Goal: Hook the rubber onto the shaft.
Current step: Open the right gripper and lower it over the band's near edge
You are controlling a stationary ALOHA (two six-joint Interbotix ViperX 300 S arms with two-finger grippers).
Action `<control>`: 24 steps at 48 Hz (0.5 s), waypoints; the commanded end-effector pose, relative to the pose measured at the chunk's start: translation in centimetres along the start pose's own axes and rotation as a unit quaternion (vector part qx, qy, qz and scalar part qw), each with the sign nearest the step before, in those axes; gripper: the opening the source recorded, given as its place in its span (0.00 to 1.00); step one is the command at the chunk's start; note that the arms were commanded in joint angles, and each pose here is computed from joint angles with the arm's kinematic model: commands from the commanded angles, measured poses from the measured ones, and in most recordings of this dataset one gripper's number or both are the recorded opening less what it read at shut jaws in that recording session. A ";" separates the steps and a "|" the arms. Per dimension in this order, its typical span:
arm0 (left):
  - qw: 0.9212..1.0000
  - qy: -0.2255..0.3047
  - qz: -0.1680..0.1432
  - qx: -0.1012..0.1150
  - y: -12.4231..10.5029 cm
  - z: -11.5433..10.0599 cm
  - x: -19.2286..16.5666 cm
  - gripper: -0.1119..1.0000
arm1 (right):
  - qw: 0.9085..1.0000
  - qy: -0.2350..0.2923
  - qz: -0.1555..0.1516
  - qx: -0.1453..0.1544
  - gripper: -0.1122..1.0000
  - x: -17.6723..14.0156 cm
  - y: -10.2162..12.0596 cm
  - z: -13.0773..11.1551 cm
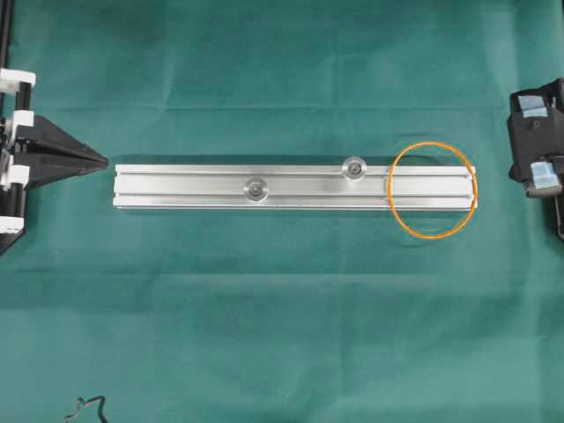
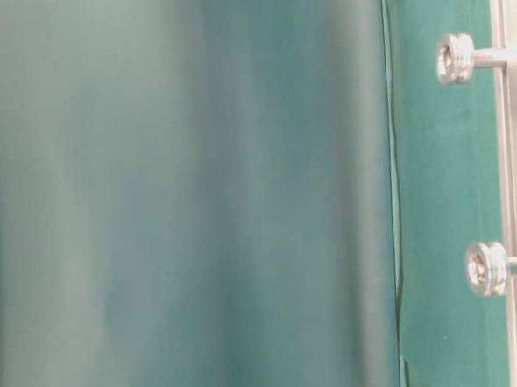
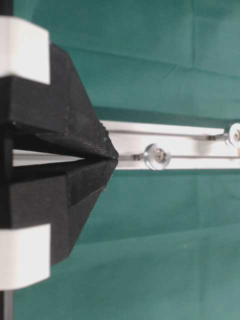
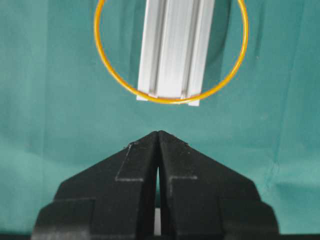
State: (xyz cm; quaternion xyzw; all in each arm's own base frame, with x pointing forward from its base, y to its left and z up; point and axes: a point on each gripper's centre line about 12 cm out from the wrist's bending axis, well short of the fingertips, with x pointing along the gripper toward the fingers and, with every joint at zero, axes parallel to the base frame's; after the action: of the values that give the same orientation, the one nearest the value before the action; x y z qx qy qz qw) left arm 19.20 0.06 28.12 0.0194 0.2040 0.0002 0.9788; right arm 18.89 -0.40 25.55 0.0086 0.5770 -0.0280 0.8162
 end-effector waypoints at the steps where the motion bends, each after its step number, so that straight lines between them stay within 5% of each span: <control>1: 1.000 -0.015 0.000 0.002 0.0 1.2 -0.2 0.10 | 1.000 -0.011 0.001 0.003 0.12 -0.7 0.0 0.7; 24: 1.000 -0.014 0.000 0.002 0.0 1.2 -0.2 0.10 | 1.000 0.002 0.000 0.004 0.13 -0.6 0.0 0.4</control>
State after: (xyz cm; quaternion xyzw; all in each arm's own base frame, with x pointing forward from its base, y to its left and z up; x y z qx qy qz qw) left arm 19.22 0.06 28.09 0.0194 0.2048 0.0001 0.9786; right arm 18.78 -0.43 25.53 0.0096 0.5838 -0.0294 0.8113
